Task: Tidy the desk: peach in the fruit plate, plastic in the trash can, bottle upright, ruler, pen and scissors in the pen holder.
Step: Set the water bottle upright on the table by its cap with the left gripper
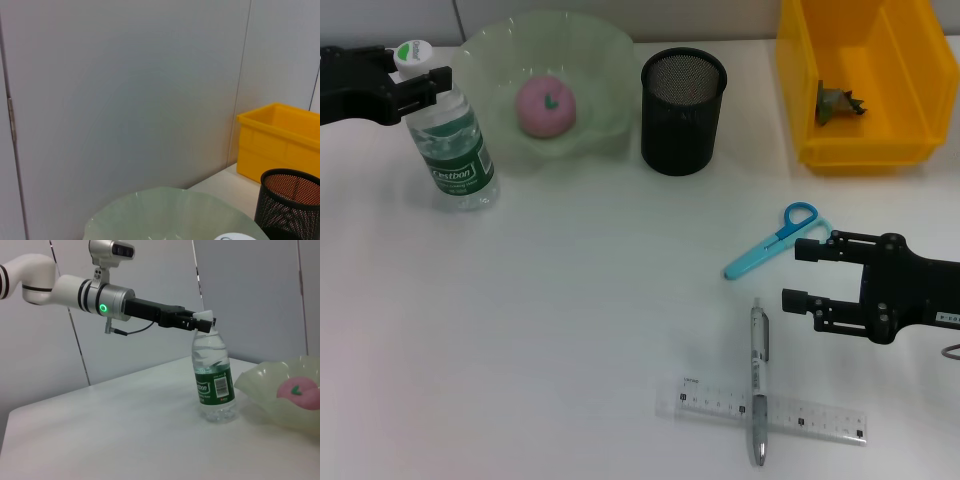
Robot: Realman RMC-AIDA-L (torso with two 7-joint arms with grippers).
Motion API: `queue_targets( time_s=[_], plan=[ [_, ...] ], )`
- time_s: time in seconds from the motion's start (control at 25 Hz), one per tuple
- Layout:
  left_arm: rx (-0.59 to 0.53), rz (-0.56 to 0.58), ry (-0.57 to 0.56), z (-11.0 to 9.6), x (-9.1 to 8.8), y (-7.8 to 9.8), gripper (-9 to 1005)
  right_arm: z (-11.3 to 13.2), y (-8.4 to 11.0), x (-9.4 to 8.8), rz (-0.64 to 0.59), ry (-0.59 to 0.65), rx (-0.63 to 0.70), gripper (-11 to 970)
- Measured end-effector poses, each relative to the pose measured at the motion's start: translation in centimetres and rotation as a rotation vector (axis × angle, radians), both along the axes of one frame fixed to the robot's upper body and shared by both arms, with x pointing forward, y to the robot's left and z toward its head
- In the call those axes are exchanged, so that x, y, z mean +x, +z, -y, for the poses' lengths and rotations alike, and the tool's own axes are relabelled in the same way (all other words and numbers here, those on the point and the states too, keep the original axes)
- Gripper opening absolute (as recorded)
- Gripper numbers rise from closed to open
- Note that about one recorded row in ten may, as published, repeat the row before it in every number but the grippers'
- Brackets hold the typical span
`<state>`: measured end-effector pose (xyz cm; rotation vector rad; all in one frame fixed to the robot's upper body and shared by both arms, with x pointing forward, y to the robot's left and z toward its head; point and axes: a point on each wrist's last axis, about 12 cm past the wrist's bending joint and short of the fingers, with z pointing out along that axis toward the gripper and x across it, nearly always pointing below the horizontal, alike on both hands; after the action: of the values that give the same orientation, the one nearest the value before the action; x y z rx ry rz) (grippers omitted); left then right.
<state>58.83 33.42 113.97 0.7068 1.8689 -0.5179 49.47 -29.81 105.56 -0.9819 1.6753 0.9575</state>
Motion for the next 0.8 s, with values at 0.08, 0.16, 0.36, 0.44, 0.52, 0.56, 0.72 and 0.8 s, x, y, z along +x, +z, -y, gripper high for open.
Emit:
queue_targets(
  time_s=[0.08, 0.16, 0.36, 0.44, 0.52, 0.56, 0.72, 0.8],
  plan=[
    [0.001, 0.000, 0.000, -0.02, -0.02, -0.01, 567, 0.01, 0.00, 0.00, 0.000, 0.000, 0.000, 672],
    [0.002, 0.001, 0.000, -0.03, -0.02, -0.02, 569, 0.02, 0.00, 0.00, 0.000, 0.000, 0.000, 672],
    [0.005, 0.005, -0.002, -0.01, -0.02, -0.02, 574, 0.05, 0.02, 0.01, -0.002, -0.001, 0.000, 672],
    [0.006, 0.007, -0.003, 0.00, -0.02, -0.02, 576, 0.07, 0.02, 0.01, -0.005, -0.003, 0.001, 672],
    [0.004, 0.006, -0.003, 0.05, -0.02, -0.05, 578, 0.11, 0.03, 0.02, -0.009, -0.004, 0.002, 672],
    [0.004, 0.006, -0.003, 0.05, -0.02, -0.05, 578, 0.12, 0.03, 0.02, -0.010, -0.004, 0.001, 672],
    [0.000, 0.008, -0.001, 0.09, -0.01, -0.04, 582, 0.21, -0.04, -0.13, -0.014, -0.007, 0.002, 672],
    [-0.001, 0.009, -0.001, 0.09, -0.01, -0.03, 584, 0.23, -0.06, -0.16, -0.015, -0.008, 0.002, 672]
  ],
)
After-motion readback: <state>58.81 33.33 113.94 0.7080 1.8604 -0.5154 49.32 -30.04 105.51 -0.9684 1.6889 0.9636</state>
